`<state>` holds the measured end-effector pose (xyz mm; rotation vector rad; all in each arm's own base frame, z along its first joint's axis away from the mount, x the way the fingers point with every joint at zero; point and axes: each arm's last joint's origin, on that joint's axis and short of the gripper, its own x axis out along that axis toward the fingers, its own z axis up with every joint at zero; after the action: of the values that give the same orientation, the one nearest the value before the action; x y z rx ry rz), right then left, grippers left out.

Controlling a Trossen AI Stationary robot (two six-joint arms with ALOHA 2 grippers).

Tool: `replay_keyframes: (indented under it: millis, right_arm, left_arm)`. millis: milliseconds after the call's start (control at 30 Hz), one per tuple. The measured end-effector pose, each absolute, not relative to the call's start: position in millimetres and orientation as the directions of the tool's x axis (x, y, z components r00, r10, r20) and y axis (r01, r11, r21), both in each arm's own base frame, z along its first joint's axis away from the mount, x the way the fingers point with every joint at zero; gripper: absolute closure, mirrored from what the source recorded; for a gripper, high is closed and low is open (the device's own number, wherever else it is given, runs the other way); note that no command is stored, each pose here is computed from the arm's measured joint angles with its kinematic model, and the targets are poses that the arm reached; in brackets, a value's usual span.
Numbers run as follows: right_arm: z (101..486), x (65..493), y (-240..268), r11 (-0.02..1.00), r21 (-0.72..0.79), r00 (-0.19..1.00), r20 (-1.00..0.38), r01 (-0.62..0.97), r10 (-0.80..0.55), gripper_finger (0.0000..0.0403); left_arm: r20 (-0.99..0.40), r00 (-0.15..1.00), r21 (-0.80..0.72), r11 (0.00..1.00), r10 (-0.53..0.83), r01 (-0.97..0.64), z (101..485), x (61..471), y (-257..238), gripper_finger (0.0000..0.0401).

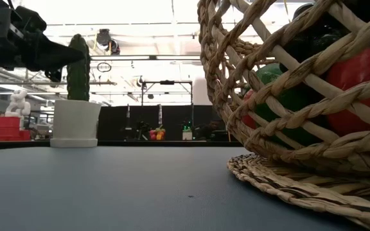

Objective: Build produce basket
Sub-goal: Return to Home Position

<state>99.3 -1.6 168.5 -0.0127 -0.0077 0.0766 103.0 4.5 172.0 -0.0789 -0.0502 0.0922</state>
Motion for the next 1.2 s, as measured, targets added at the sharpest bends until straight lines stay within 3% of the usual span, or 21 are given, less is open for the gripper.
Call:
replay_keyframes:
  millis: [567, 1200]
  right_arm:
    - [168.8, 99.3, -1.6, 0.997, -0.013, 0.997, 0.008, -0.076, 0.077, 0.0403]
    - [168.6, 99.3, -1.6, 0.997, -0.013, 0.997, 0.008, -0.076, 0.077, 0.0403]
  left_arm:
    - [0.022, 1.000, -0.052, 0.999, 0.016, -0.015, 168.5, 97.1, 2.0, 0.0401]
    - [0.032, 0.999, -0.028, 0.999, 0.024, -0.023, 169.2, 97.1, 2.2, 0.0388]
